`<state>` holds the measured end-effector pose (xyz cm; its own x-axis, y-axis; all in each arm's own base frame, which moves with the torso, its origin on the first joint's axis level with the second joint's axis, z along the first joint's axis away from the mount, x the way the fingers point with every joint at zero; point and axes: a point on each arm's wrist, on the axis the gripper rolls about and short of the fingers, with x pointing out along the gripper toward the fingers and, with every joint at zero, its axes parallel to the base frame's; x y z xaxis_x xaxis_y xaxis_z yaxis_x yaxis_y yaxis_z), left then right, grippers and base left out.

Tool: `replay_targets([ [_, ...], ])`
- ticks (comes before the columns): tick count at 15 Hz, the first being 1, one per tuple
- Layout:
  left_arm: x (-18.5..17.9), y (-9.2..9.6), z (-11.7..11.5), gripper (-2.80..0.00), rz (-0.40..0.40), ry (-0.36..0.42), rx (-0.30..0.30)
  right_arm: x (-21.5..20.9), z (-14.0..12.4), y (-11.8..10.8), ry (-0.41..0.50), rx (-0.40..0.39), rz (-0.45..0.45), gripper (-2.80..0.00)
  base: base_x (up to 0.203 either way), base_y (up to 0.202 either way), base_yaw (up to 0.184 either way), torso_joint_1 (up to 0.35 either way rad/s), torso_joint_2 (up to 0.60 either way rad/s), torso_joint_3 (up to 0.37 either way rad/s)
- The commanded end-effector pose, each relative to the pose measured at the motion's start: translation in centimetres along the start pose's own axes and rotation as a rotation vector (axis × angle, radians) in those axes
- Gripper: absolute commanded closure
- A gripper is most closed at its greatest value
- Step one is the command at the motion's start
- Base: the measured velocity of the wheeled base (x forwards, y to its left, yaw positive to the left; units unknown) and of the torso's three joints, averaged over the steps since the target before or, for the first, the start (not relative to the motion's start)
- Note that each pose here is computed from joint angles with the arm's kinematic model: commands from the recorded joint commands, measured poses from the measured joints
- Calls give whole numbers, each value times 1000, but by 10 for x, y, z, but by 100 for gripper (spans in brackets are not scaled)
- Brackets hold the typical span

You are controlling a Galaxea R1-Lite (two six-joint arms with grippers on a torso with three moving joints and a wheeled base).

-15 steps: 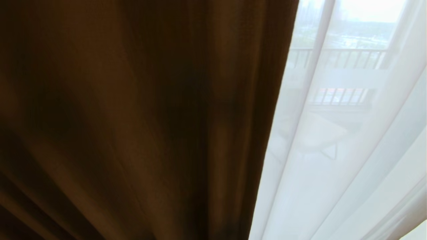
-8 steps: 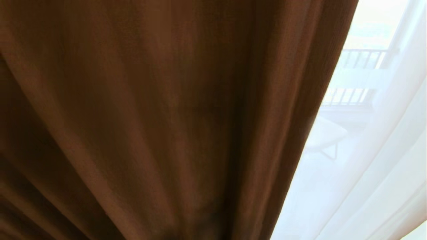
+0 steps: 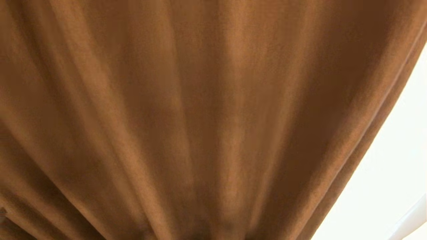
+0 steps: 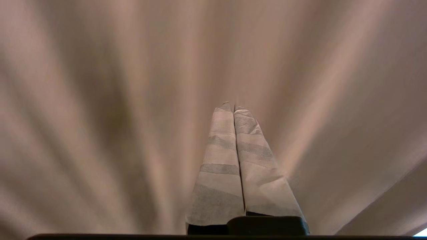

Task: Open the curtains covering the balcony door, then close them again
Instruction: Close the outer curtains on both sides

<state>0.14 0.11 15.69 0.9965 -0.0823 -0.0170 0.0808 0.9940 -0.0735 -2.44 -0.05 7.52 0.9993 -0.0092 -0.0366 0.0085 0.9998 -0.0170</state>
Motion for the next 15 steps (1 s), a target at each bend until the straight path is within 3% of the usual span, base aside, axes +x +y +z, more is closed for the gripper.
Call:
replay_targets([
  [1,-1,3,-38,0,22,73,8,0,0,0,0,-1,0,0,0,0,0,0,0,0],
  [3,2,5,-62,0,33,137,21,0,0,0,1,-1,0,0,0,0,0,0,0,0],
  [6,1,5,-67,0,132,145,37,0,0,0,0,-1,0,0,0,0,0,0,0,0],
  [9,-10,4,-74,0,136,89,65,0,0,0,0,-1,0,0,0,0,0,0,0,0],
  [12,-22,3,-78,0,121,-49,65,0,0,0,0,-1,0,0,0,0,0,0,0,0],
  [15,-23,3,-78,0,117,-56,64,0,0,0,0,-1,0,0,0,0,0,0,0,0],
])
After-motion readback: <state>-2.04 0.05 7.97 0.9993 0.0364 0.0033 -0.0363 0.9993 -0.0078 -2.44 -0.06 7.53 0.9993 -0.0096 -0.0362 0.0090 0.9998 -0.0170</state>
